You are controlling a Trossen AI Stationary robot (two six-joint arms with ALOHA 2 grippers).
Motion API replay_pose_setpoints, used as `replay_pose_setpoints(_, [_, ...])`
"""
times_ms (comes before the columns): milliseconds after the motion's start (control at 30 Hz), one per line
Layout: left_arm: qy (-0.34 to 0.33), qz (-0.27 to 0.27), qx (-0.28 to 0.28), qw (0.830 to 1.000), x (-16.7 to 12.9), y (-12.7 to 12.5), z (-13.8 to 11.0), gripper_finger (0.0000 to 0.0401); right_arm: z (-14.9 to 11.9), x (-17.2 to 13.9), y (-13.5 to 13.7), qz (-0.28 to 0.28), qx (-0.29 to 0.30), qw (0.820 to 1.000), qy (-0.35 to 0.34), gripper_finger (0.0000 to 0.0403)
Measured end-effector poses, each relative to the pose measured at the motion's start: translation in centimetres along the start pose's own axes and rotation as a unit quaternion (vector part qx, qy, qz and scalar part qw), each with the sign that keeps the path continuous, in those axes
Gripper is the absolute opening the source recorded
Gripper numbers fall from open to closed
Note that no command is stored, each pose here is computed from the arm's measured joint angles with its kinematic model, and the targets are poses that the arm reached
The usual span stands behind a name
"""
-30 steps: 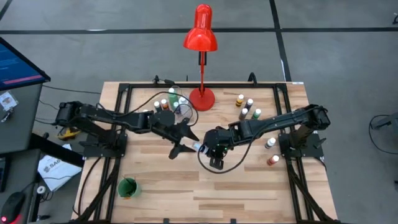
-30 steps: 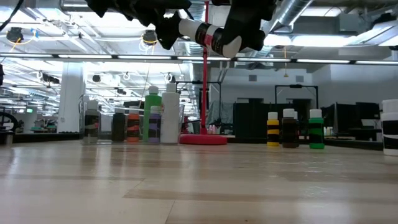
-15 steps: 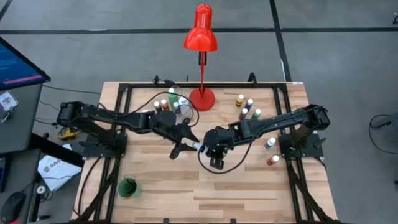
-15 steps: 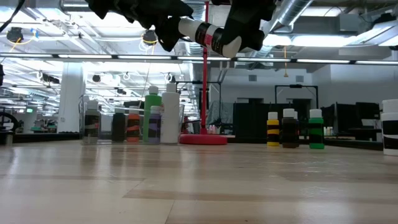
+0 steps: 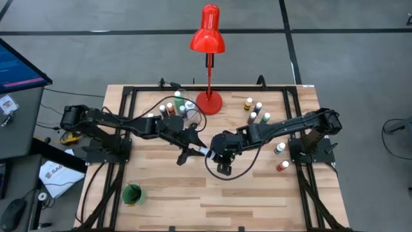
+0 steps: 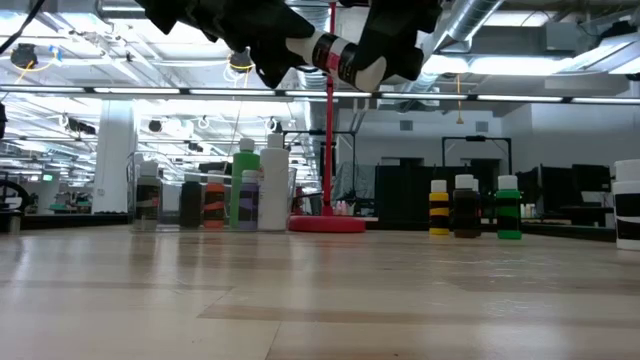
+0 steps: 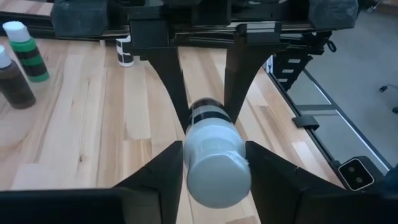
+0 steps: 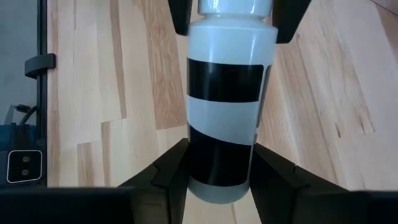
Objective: Pick & Place Paint Supplies
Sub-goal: Put the white paint bottle into the transparent bin
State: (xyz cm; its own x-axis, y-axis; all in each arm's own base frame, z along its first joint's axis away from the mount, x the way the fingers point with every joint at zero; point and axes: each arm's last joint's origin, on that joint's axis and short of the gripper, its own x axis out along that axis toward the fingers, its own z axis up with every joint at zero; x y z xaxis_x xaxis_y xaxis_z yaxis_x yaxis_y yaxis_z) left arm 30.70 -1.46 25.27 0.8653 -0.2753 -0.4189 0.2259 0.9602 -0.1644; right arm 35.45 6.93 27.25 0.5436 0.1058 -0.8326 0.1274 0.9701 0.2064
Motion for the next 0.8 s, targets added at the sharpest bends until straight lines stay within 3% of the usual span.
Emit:
replay_pose_setpoints(367, [-0.003, 0.0, -0.011, 1.0, 0.0, 0.0, 0.0, 0.0119, -0.1, 0.0, 0.0, 0.0, 0.0, 1.0, 0.002, 0.0158])
replay_pose_setpoints(633, [-0.014, 0.002, -0.021, 1.0, -0.6, -0.2, 0.5, 0.0108, -0.1, -0.1, 0.0, 0.0, 0.0, 1.0, 0.001, 0.0221])
replay_pose_setpoints(800, [-0.023, 0.033, -0.035, 0.999, -1.4, -0.2, 0.9, 0.0106, -0.3, -1.5, 0.1, 0.003, 0.005, 1.0, 0.0, 0.0251])
